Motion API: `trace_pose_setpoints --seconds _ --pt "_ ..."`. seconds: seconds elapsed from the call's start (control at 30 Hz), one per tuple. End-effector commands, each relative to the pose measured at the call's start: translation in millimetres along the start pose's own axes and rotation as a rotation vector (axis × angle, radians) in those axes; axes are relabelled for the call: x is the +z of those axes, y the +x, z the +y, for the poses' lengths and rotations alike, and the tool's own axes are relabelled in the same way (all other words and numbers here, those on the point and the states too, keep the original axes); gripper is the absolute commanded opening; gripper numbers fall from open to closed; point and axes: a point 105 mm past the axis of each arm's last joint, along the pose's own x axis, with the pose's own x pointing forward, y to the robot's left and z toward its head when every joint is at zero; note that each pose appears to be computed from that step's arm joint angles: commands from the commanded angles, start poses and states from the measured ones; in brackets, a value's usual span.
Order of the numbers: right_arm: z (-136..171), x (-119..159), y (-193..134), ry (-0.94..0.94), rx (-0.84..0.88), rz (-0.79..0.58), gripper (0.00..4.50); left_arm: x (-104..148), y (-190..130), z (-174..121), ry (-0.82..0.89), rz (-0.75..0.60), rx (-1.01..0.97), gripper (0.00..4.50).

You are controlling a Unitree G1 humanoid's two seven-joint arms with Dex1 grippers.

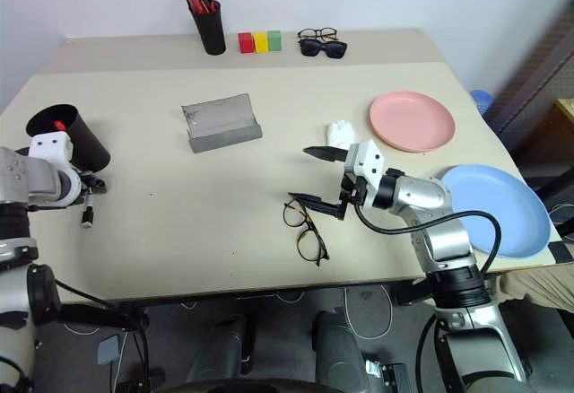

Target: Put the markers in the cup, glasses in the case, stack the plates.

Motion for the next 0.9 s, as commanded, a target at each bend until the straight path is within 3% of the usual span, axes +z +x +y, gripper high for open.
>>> trace_pose_setpoints --seconds 0.03,0.1,0.17,0.3,0.47,0.53,0.6,0.7,0.9 --pt "-4.1 16.1 -5.7 -0.048 -0.019 -0.034 4.5 -4.2 4.1 6.0 0.014 0.02 0.038 1.05" --pt "-4.6 15.4 -6.1 -0.048 -0.021 -0.031 4.5 -6.2 4.8 4.9 0.028 0.018 0.033 0.01" --pt "-5.2 14.8 -6.3 -0.048 -0.021 -0.03 4.5 -9.0 2.0 -1.0 0.063 0.009 -0.003 0.01" --pt "-7.4 13.2 -4.8 -0.047 -0.021 -0.03 4.5 -5.2 -21.4 -22.9 0.328 -0.208 -0.134 0.01" --pt "-10.9 9.8 -1.7 -0.046 -0.018 -0.032 4.5 -13.2 -91.4 -74.6 0.584 -0.568 -0.55 0.01" --pt "-13.0 9.5 1.5 -0.045 -0.019 -0.041 4.5 -4.1 -114.0 -89.5 0.603 -0.748 -0.637 0.01" --pt "-14.1 10.1 5.6 -0.049 -0.019 -0.054 4.5 31.8 -137.1 -96.7 0.515 -1.043 -0.594 0.01" --pt "-15.4 13.8 11.4 -0.051 -0.019 -0.082 4.5 72.6 -145.5 -87.3 0.345 -1.276 -0.423 0.01" --pt "-15.1 19.0 19.4 -0.062 -0.012 -0.107 4.5 111.3 -125.5 -64.1 0.229 -1.429 -0.089 0.01"
